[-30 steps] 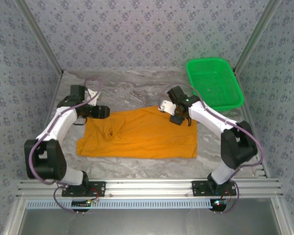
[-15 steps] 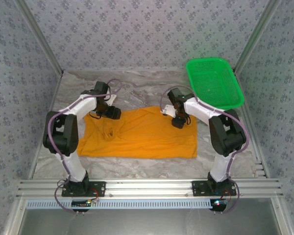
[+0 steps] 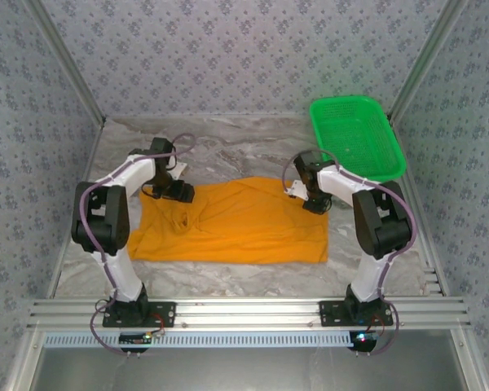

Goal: Fold the inside-out t-shirt

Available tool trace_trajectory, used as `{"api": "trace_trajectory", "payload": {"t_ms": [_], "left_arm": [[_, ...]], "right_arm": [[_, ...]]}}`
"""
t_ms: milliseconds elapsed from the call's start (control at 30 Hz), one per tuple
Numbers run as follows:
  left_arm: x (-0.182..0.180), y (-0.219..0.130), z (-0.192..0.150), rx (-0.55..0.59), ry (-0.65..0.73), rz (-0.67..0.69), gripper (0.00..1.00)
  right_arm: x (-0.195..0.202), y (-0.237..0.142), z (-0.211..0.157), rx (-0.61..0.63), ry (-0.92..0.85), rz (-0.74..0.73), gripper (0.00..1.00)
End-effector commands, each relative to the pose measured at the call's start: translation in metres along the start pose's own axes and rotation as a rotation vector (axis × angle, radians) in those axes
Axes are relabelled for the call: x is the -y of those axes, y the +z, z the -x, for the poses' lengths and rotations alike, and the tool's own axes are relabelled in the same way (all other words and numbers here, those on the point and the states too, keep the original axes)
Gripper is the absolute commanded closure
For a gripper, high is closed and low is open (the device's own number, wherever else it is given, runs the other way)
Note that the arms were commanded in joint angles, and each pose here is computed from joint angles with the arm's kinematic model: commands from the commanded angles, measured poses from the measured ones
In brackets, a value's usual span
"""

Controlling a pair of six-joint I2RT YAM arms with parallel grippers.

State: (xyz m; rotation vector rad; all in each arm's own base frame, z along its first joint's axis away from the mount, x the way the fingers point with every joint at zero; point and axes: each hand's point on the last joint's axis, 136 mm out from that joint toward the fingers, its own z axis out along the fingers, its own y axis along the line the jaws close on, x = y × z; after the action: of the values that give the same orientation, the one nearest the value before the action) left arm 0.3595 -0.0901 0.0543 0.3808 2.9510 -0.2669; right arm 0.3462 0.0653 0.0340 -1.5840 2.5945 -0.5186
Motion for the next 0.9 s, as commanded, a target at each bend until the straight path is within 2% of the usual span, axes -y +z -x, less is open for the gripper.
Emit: {"api": "trace_trajectory", "payload": {"t_ms": [0, 33, 100, 200, 300, 367, 433, 467, 533, 667, 733, 767, 833, 867], "left_arm": [[0.001, 0.001, 0.0, -0.006, -0.032, -0.033, 0.27], [0.0, 0.002, 0.003, 0.002, -0.042, -0.033, 0.27], [0.006, 0.005, 0.011, 0.023, -0.047, -0.071, 0.27], [0.026, 0.006, 0.022, 0.053, -0.02, -0.178, 0.32], [0.038, 0.008, 0.028, 0.056, 0.02, -0.245, 0.53], [0.039, 0.007, 0.029, 0.051, 0.049, -0.251, 0.79], [0.037, 0.0, 0.03, 0.058, 0.1, -0.232, 1.0], [0.037, -0.007, 0.029, 0.067, 0.134, -0.221, 1.0], [0.034, -0.025, 0.033, 0.121, 0.199, -0.183, 1.0], [0.024, -0.072, 0.049, 0.292, 0.4, -0.028, 1.0], [0.024, -0.091, 0.057, 0.36, 0.487, 0.016, 1.0], [0.026, -0.099, 0.062, 0.382, 0.522, 0.028, 1.0], [0.026, -0.109, 0.072, 0.411, 0.567, 0.047, 1.0], [0.027, -0.113, 0.078, 0.422, 0.585, 0.052, 1.0]], "right_arm": [[0.007, 0.0, -0.001, -0.002, 0.0, -0.036, 0.68], [0.008, 0.002, -0.002, -0.011, 0.002, -0.043, 0.62], [0.008, 0.005, -0.005, -0.024, 0.002, -0.035, 0.61], [0.005, 0.01, -0.006, -0.032, 0.002, -0.019, 0.63], [0.002, 0.016, -0.009, -0.047, 0.001, -0.004, 0.66], [0.002, 0.014, -0.008, -0.039, 0.005, -0.009, 0.73], [0.003, 0.01, -0.005, -0.009, 0.016, -0.012, 0.88], [0.005, 0.007, -0.005, -0.001, 0.02, -0.026, 0.95], [0.01, 0.002, -0.006, 0.001, 0.018, -0.056, 1.0], [0.022, -0.011, -0.004, 0.035, 0.032, -0.102, 1.0], [0.017, -0.017, 0.003, 0.077, 0.051, -0.063, 1.0], [0.008, -0.022, 0.008, 0.106, 0.062, -0.007, 0.98], [-0.02, -0.025, 0.012, 0.137, 0.057, 0.134, 0.59], [-0.027, -0.027, 0.014, 0.147, 0.059, 0.167, 0.53]]}}
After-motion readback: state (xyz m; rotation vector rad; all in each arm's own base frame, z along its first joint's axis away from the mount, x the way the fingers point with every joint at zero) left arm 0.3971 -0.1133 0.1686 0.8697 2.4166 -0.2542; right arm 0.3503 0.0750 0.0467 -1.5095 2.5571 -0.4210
